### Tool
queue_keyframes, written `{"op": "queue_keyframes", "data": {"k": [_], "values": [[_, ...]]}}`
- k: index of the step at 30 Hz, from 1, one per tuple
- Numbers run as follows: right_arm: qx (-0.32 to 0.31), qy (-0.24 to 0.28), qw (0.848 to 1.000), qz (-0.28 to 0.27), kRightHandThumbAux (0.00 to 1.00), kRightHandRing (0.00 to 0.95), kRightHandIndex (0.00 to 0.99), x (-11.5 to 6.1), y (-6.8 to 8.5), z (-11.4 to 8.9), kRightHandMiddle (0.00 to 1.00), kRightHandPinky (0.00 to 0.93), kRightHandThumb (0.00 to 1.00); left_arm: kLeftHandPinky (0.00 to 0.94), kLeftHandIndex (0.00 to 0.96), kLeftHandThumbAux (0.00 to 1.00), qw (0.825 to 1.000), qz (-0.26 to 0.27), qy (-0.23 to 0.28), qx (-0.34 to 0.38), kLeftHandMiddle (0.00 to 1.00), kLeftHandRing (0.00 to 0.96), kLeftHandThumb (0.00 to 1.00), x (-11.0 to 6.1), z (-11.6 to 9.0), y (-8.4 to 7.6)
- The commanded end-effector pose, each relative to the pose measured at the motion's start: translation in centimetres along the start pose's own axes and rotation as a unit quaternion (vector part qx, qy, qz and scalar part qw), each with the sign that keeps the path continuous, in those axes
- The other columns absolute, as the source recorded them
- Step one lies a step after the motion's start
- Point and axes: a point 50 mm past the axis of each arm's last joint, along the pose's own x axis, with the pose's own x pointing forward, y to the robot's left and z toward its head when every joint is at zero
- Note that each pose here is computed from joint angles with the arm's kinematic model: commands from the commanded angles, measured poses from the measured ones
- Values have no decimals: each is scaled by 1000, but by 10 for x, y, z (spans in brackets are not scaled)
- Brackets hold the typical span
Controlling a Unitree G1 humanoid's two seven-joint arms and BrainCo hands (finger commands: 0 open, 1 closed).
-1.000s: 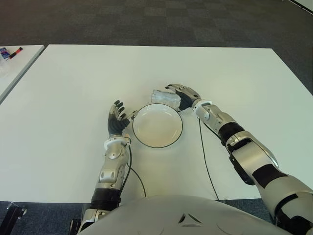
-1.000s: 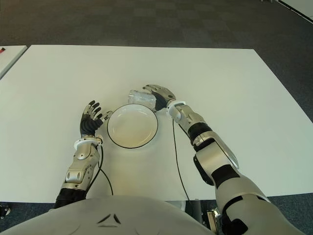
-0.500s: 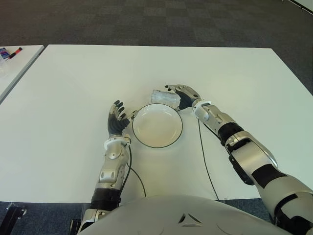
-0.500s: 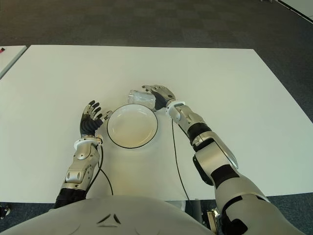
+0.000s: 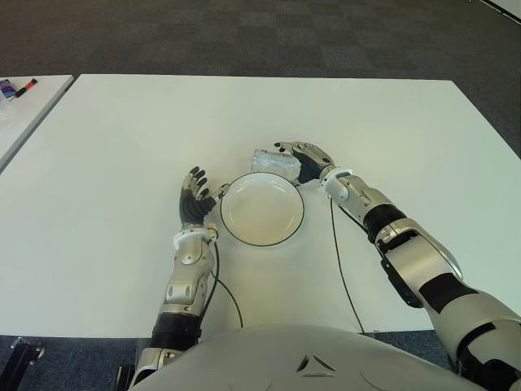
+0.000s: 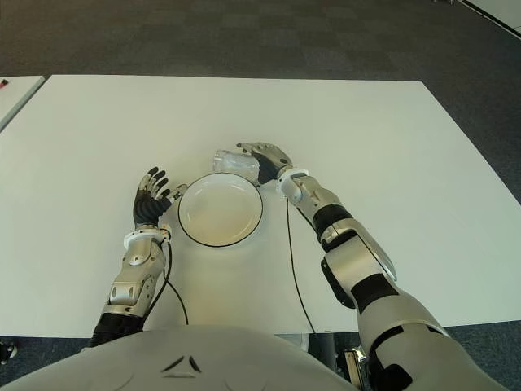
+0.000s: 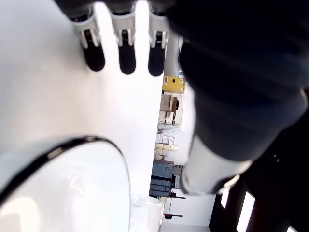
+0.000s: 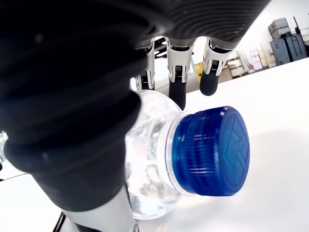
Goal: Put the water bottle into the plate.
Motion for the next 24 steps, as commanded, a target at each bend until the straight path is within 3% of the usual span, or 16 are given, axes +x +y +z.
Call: {"op": "queue_keyframes", "data": {"k": [1, 11, 15, 24], "values": [[9, 4, 1000, 4, 998, 138, 74, 0, -1, -2, 215, 1, 268, 157, 134, 899, 999, -3, 15, -34, 151, 135, 57, -6, -4, -20], [15, 7, 1000, 11, 998, 126, 70, 0, -2, -3, 203, 0, 250, 158, 132, 889, 999, -5, 19, -33, 146, 131, 55, -5, -5, -21], [12, 5, 1000, 13, 998, 124, 71, 1, 0, -1, 189, 0, 199, 156, 129, 888, 999, -6, 19, -33, 143, 128, 52, -4, -6, -22], [-7, -5, 1000, 5, 998, 121, 78, 5, 1, 5, 150, 95, 22, 162, 127, 891, 999, -7, 17, -32, 139, 129, 41, -4, -7, -22]]}}
